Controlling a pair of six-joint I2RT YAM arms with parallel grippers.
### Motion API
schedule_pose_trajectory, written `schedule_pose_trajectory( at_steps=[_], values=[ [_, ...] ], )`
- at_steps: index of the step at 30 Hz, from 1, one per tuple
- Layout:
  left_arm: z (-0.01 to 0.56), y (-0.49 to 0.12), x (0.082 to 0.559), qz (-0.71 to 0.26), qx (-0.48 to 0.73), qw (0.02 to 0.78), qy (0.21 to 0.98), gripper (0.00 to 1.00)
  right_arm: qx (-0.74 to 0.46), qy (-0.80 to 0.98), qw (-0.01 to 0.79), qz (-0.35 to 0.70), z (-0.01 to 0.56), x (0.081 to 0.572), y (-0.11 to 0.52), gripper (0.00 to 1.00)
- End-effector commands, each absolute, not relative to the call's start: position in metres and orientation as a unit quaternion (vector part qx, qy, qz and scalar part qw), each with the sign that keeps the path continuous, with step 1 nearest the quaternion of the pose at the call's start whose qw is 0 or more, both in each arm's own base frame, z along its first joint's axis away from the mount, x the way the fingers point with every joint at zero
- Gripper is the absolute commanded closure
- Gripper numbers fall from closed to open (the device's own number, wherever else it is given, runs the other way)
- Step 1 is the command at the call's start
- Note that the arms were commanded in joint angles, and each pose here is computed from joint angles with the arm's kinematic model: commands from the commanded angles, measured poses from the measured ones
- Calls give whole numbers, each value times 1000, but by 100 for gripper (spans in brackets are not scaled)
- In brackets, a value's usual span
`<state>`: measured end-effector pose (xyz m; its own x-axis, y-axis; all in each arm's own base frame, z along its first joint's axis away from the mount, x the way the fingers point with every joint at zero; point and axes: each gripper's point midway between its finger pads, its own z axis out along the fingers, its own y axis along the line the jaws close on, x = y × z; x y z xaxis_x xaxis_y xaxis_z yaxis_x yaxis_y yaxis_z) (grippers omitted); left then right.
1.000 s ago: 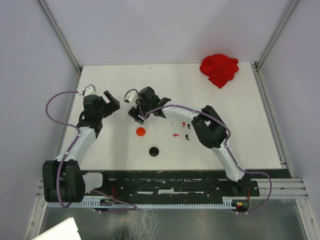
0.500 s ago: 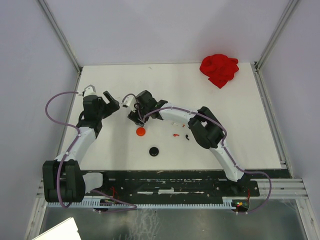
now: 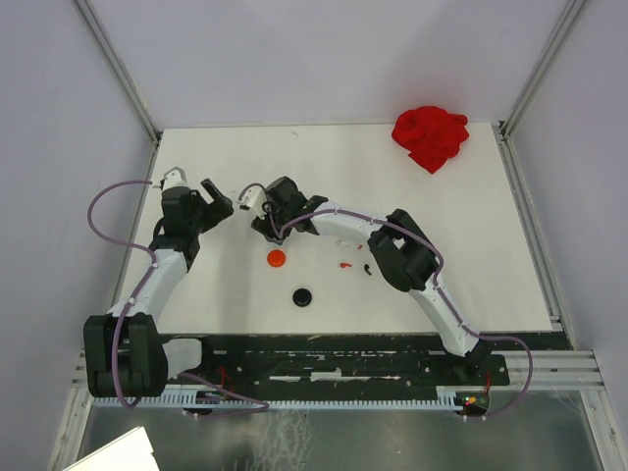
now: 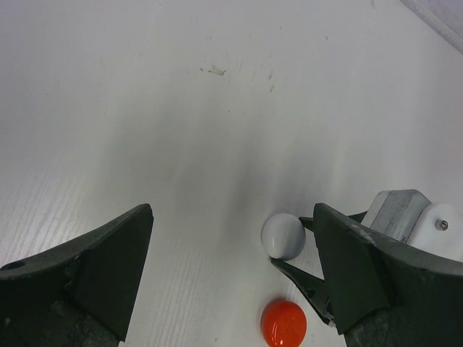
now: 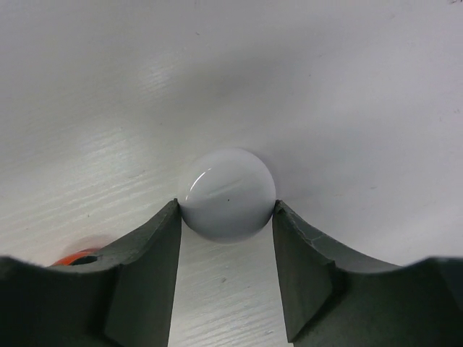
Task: Insert the wireless bluetooth earbuds into the charging case
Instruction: Pick up the charging case at the center of the board.
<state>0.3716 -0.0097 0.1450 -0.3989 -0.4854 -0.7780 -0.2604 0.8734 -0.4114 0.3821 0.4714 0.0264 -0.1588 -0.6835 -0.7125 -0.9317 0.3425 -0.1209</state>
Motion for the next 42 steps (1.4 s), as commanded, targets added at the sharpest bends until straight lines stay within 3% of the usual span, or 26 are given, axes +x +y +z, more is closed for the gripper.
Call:
schedule_pose_trajectory(
  at_steps=[1,4,9,13,20,27,42],
  values=[
    [172,-5,380,-106,-206,535,813,3,-547,734,366,168,32,390,478,51],
    [173,-5,380,-107,-205,535,813,3,-545,734,370,166,35,392,477,64],
    [173,-10,382,-120,-198,536,812,4,-521,728,406,182,62,394,472,70],
    [175,-25,386,-163,-183,537,807,6,-478,710,467,221,117,399,458,74],
    [175,-67,398,-283,-160,512,795,11,-441,698,520,220,165,394,413,75],
    [177,-116,400,-404,-158,472,768,19,-420,697,547,198,178,380,379,77],
    [185,-201,372,-530,-146,420,722,24,-394,703,554,208,177,365,358,79]
  ],
)
